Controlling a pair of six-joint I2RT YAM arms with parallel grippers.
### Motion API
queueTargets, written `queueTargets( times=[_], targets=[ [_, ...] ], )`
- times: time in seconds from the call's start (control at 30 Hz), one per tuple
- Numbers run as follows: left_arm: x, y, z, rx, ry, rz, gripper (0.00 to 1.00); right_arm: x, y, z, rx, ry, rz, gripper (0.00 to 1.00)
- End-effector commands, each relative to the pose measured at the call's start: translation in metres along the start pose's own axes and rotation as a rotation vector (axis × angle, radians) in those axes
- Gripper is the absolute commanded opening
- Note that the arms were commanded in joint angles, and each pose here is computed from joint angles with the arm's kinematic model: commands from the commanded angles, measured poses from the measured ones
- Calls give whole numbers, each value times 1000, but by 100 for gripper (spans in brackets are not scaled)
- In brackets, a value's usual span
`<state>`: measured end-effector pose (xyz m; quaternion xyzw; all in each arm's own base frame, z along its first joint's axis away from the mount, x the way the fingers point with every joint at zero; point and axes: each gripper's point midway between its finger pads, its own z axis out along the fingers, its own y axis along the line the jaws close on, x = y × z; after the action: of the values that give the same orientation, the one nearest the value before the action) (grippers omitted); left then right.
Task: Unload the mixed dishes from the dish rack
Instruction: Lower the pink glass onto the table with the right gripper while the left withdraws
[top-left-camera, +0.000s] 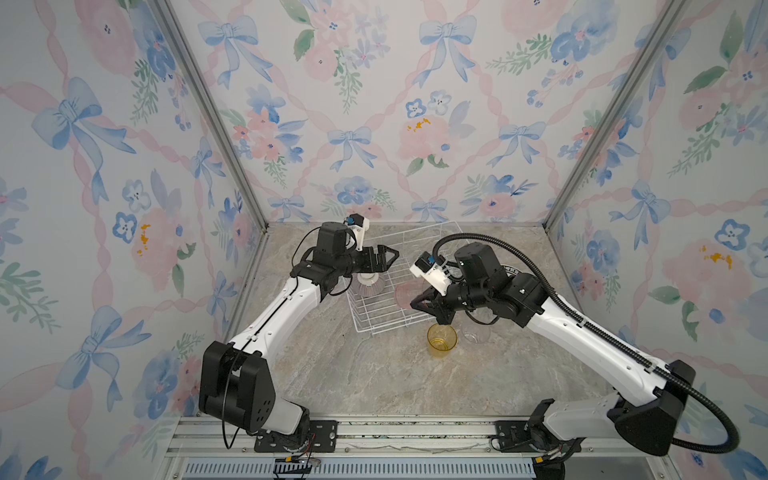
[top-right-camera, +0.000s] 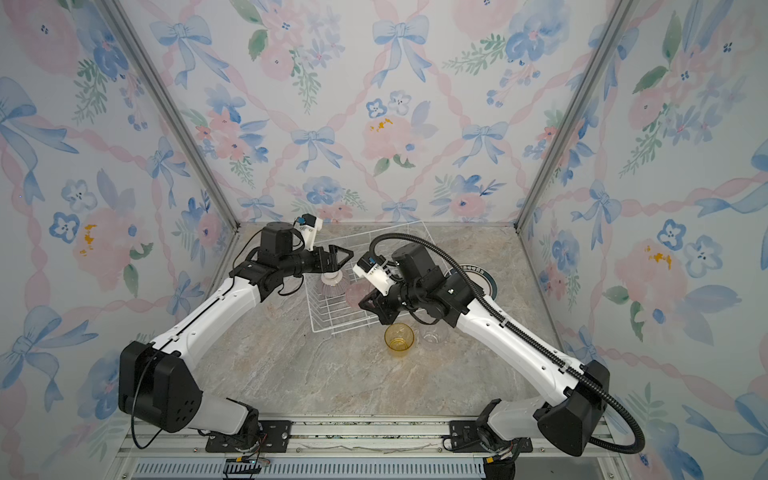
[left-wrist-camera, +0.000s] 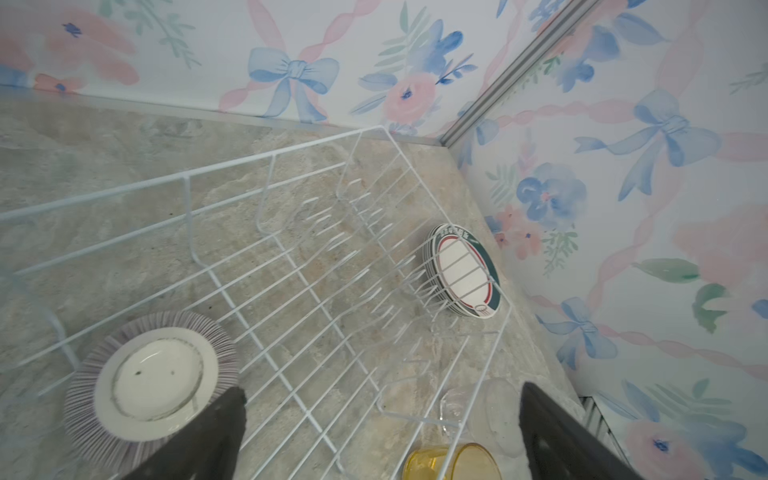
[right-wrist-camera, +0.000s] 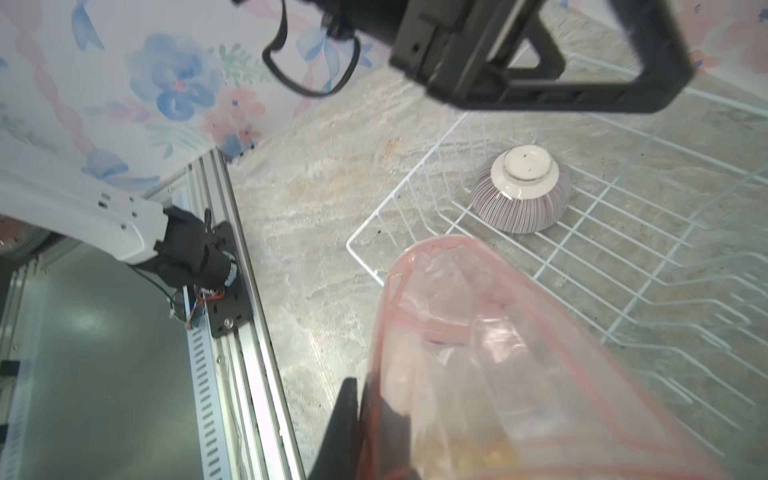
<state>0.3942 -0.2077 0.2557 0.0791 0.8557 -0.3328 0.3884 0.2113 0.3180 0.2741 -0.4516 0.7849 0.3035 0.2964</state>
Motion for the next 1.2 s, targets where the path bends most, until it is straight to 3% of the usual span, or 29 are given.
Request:
queueTargets(
  times=[0.0, 0.43, 0.77, 1.17],
  targets=[
    [-8, 16, -18, -146, -10, 65, 98, 43, 1, -5, 113, 223, -127, 0],
    [-11, 34, -36, -220, -14, 73, 98, 102, 51, 43, 46, 538, -359, 0],
    [-18, 35, -44, -213, -29, 90, 98, 138, 32, 87, 134, 751, -472, 0],
    [-28, 41, -41, -193, -27, 120, 98, 151, 18, 122, 185, 858, -488, 0]
  ],
)
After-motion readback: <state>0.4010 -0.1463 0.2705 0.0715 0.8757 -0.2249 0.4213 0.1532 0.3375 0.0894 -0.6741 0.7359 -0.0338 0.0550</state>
